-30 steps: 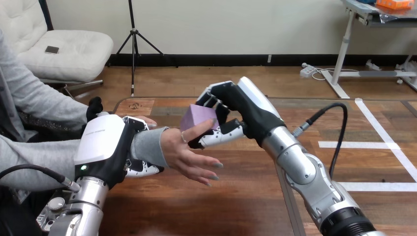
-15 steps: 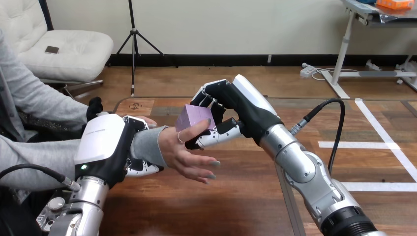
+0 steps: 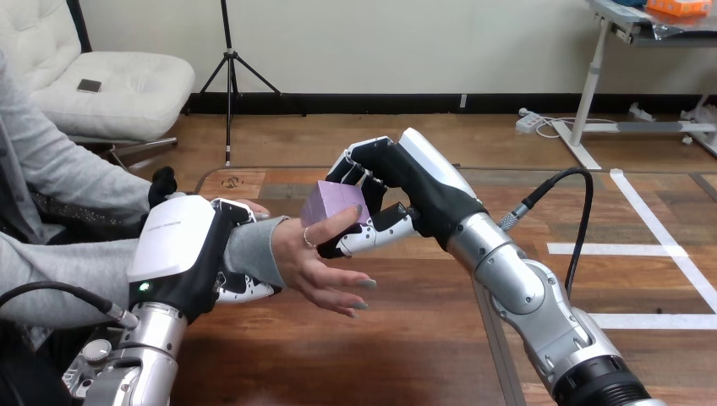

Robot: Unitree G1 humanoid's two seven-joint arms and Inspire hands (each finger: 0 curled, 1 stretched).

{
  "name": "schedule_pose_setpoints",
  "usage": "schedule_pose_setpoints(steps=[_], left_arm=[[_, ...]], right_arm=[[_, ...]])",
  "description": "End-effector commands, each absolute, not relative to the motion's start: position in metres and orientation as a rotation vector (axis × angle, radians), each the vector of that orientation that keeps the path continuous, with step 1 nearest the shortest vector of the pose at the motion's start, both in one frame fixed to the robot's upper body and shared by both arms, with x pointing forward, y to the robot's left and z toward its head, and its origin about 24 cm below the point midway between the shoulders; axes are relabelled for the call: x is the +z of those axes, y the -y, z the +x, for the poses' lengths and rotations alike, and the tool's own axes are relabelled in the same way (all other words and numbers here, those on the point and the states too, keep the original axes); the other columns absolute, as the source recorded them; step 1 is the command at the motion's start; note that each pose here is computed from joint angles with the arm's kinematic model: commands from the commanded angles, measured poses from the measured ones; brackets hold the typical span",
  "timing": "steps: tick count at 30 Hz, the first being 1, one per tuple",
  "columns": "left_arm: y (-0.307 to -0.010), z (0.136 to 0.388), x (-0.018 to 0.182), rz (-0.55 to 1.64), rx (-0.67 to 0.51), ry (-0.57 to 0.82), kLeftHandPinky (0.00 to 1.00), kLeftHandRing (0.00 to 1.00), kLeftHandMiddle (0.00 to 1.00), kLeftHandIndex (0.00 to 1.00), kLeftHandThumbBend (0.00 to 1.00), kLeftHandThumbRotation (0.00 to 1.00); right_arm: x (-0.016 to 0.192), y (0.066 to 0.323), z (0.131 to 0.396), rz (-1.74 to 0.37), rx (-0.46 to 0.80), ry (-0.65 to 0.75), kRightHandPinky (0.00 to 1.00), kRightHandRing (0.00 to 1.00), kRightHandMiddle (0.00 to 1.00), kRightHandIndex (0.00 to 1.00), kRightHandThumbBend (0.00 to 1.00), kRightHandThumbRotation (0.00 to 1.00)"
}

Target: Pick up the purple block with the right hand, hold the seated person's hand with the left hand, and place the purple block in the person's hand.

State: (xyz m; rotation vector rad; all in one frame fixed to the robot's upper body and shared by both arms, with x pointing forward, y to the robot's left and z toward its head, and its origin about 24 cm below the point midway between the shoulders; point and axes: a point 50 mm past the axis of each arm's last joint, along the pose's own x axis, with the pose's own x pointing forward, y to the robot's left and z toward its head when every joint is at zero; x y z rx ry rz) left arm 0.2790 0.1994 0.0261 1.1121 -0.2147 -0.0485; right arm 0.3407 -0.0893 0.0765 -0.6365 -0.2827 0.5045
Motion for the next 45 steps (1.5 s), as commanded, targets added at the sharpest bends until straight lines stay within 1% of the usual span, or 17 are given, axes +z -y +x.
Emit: schedule_pose_setpoints(steps=[1, 15, 28, 45], left_arm=[[-0.169, 0.304, 0.073, 1.015, -0.006, 0.452, 0.17, 0.23, 0.29, 0.30, 0.73, 0.00], [-0.169, 0.302, 0.075, 1.001, 0.006, 0.468, 0.17, 0.23, 0.29, 0.30, 0.72, 0.00], [-0.171, 0.299, 0.078, 0.998, 0.010, 0.476, 0.17, 0.23, 0.29, 0.30, 0.72, 0.00], [-0.174, 0.295, 0.081, 0.993, 0.018, 0.491, 0.18, 0.23, 0.29, 0.30, 0.76, 0.00]], right_arm=[[0.096, 0.074, 0.340, -0.611, 0.539, 0.366, 0.34, 0.37, 0.41, 0.42, 0.76, 0.00], [0.092, 0.080, 0.342, -0.632, 0.545, 0.339, 0.33, 0.36, 0.40, 0.42, 0.76, 0.00], [0.087, 0.084, 0.343, -0.644, 0.544, 0.302, 0.34, 0.37, 0.41, 0.42, 0.76, 0.00], [0.074, 0.092, 0.345, -0.664, 0.525, 0.246, 0.34, 0.37, 0.40, 0.43, 0.77, 0.00]])
